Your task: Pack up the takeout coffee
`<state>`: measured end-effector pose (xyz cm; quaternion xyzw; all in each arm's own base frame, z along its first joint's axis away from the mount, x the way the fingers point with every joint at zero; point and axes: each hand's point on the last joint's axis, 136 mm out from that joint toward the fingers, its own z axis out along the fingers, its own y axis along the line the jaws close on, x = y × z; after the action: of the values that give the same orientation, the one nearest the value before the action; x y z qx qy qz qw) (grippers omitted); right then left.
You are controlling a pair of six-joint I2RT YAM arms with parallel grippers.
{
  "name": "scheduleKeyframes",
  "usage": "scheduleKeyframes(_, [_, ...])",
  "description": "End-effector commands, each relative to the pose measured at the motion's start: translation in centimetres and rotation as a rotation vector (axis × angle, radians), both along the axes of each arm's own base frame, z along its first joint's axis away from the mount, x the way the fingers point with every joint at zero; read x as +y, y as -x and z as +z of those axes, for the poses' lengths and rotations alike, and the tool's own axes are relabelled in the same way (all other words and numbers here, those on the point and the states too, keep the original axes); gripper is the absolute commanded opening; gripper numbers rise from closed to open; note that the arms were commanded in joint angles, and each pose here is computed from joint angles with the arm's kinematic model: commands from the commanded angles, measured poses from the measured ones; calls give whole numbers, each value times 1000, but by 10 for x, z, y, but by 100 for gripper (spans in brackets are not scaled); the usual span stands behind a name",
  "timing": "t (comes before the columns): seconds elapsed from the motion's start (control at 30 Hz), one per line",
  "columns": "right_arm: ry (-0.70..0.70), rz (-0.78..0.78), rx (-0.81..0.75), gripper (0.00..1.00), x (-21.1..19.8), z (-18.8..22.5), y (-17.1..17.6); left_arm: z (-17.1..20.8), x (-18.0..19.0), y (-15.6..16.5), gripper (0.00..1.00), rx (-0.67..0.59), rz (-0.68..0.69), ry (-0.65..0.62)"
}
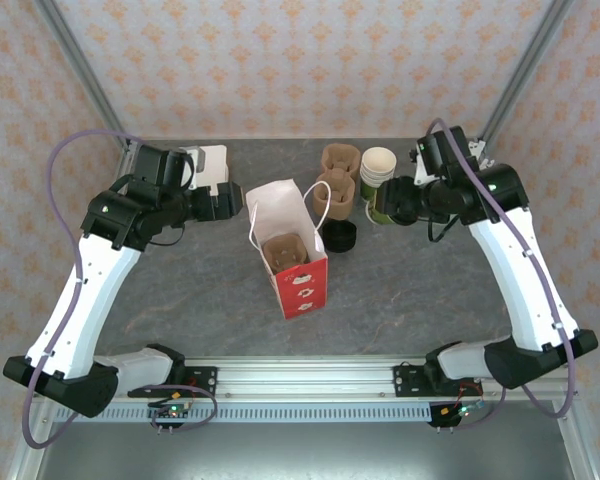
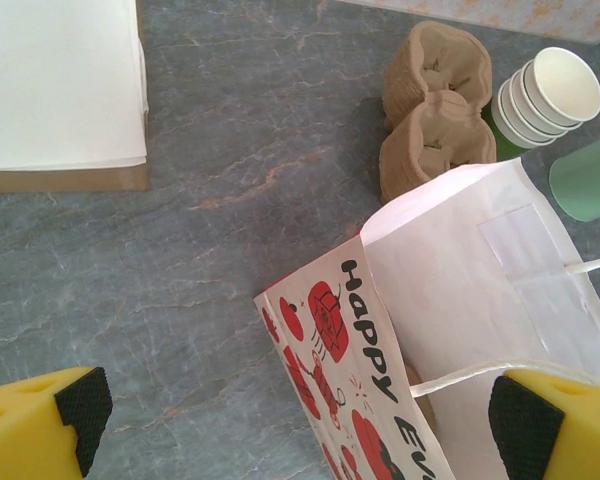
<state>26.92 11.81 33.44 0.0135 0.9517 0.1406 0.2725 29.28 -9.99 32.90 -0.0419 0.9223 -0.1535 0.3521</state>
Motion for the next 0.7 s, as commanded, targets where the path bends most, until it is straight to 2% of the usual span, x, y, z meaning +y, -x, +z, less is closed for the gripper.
scheduleKeyframes(0.0, [-60, 33, -54, 78, 7, 32, 17, 6, -2, -7, 100, -23, 4, 30])
scheduleKeyframes(0.43, [-245, 195, -253, 76, 49, 116, 49, 5, -1, -6, 100, -12, 15, 27])
scheduleKeyframes(0.67, [-289, 298, -281, 74, 79, 134, 62, 5, 1, -4, 100, -12, 19, 23])
